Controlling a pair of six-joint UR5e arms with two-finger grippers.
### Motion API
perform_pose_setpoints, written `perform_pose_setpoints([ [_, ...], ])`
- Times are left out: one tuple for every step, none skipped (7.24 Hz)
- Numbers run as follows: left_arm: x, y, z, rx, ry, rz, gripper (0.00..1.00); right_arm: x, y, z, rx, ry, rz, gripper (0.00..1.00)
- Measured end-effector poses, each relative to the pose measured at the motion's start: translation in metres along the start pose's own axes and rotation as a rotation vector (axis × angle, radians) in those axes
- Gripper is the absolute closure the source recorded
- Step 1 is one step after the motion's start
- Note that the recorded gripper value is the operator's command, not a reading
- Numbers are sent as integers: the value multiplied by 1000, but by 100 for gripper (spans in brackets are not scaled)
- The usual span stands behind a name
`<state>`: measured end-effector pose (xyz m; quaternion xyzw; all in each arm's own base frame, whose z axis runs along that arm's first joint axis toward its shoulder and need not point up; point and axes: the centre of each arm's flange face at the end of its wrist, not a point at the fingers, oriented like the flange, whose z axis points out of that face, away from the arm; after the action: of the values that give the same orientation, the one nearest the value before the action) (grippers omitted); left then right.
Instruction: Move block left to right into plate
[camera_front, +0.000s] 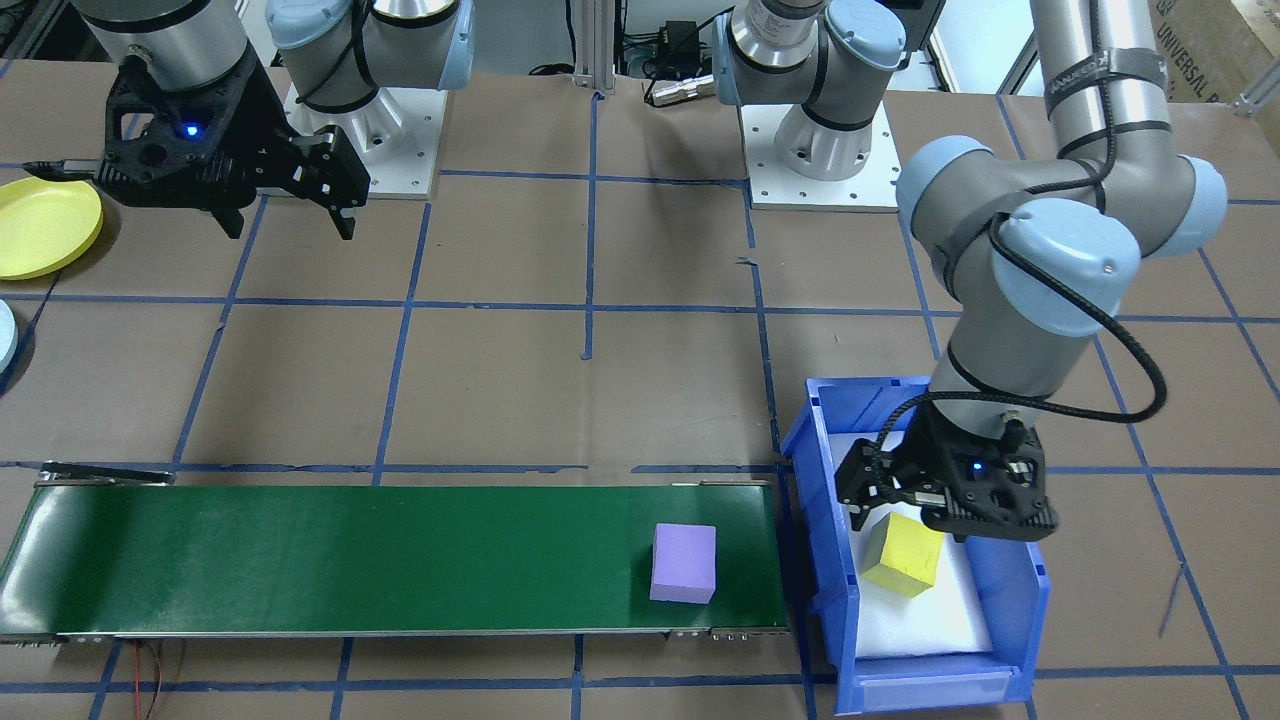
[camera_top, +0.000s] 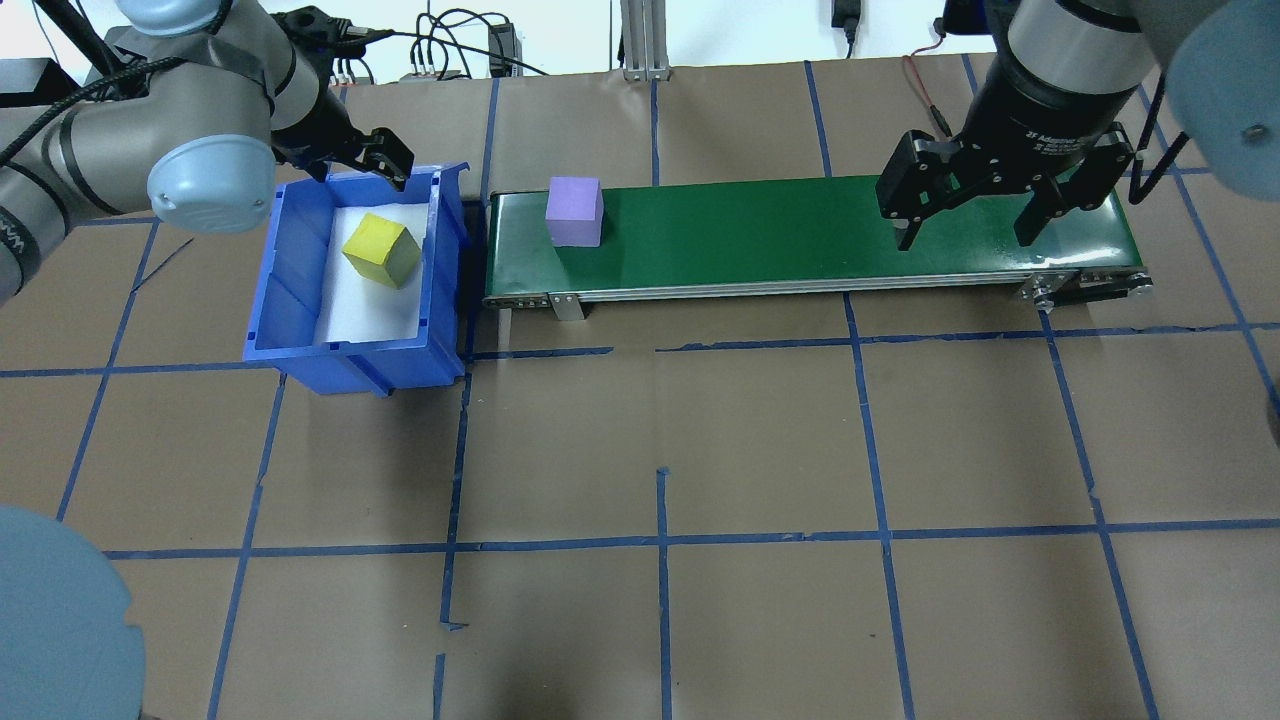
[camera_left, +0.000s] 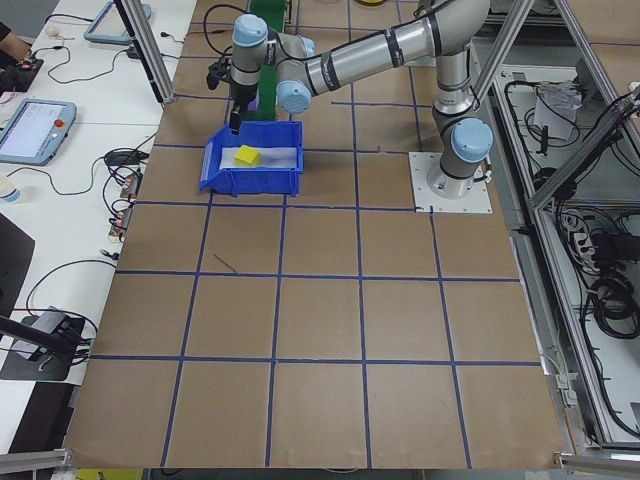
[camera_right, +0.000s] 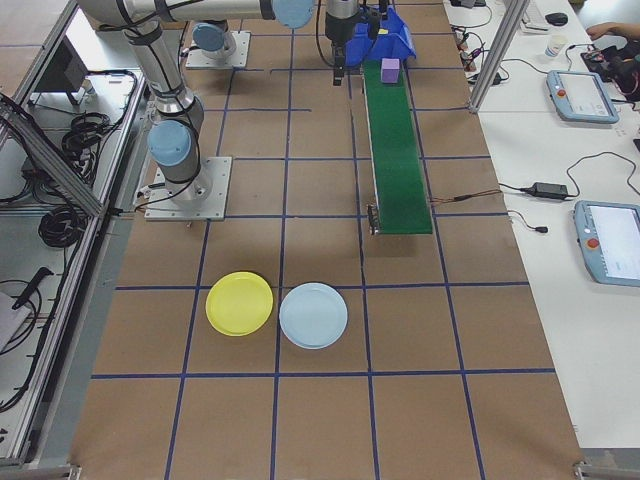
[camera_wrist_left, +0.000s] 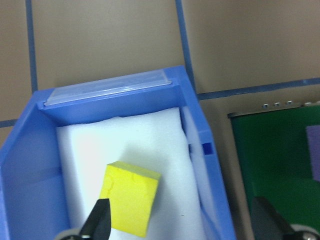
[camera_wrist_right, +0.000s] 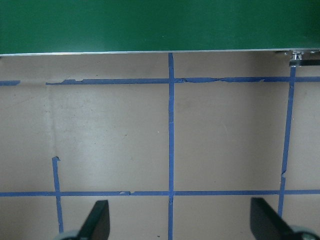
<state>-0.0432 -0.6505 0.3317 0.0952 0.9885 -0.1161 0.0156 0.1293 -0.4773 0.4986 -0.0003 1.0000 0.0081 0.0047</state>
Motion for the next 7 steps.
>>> perform_pose_setpoints([
  [-9,3,14,-21,4,11,2,0,0,0,0,0,0,0],
  [-12,6,29,-44,11,7,2,0,0,0,0,0,0,0],
  [-12,9,40,-62,19,-8,2,0,0,0,0,0,0,0],
  [-10,14,50,-83,28,-8,2,0,0,0,0,0,0,0],
  [-7,22,61,-104,38,17,3,0,0,0,0,0,0,0],
  [-5,28,70,-120,46,53,3,0,0,0,0,0,0,0],
  [-4,32,79,-135,56,87,3,0,0,0,0,0,0,0],
])
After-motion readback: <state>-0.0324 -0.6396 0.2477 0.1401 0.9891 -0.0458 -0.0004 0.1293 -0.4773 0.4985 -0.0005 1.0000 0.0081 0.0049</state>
